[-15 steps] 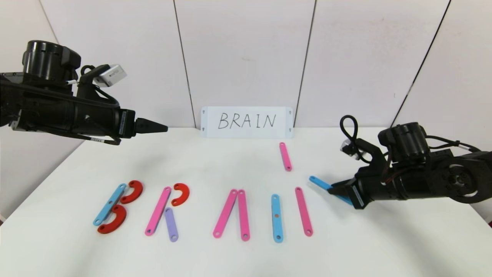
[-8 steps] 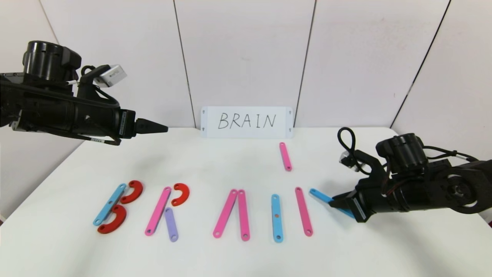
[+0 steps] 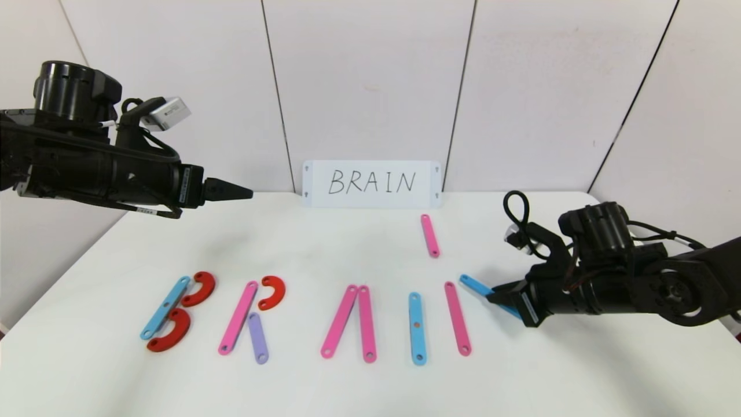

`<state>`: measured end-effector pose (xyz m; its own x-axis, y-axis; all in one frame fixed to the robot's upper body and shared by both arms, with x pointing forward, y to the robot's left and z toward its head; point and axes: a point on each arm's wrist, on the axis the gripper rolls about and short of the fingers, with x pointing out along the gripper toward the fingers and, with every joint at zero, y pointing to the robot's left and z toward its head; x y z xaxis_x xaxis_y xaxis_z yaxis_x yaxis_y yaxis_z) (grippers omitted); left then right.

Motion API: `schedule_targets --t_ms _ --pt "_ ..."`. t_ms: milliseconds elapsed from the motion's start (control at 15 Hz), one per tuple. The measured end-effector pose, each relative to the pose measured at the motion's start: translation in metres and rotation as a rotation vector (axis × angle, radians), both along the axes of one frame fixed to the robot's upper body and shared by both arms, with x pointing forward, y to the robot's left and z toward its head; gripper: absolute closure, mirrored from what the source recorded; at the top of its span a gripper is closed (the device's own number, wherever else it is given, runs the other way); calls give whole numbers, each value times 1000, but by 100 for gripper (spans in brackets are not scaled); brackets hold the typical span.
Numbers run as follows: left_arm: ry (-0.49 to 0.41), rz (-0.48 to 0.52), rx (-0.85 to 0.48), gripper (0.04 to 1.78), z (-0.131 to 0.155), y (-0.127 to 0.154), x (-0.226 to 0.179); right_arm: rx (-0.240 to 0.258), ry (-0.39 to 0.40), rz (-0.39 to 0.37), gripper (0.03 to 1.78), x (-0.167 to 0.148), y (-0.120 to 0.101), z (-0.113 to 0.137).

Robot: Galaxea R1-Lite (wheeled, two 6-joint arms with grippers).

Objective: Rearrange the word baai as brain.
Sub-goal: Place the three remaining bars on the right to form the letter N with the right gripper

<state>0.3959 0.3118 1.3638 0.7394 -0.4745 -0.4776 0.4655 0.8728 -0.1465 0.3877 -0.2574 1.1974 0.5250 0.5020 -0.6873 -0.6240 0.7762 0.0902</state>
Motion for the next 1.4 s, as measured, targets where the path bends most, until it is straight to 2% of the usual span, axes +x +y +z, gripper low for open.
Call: schedule_targets --t_ms 333,467,600,867,1000,1200,1400 --pt "-1 0 0 8 0 0 0 -8 18 0 153 2 0 -7" --pt "-1 0 0 8 0 0 0 -7 23 0 145 2 0 -8" --pt "0 0 0 8 0 0 0 -8 25 -3 127 2 0 -9" --pt "1 0 0 8 0 0 0 -8 25 -9 60 2 -1 -8" --pt "2 0 0 8 0 0 0 -3 25 -20 33 2 -4 -7" --pt "3 -1 0 8 -1 0 -1 44 51 -70 10 1 -2 -2" --pt "3 -2 0 8 -1 -1 -1 98 92 -107 7 -3 8 3"
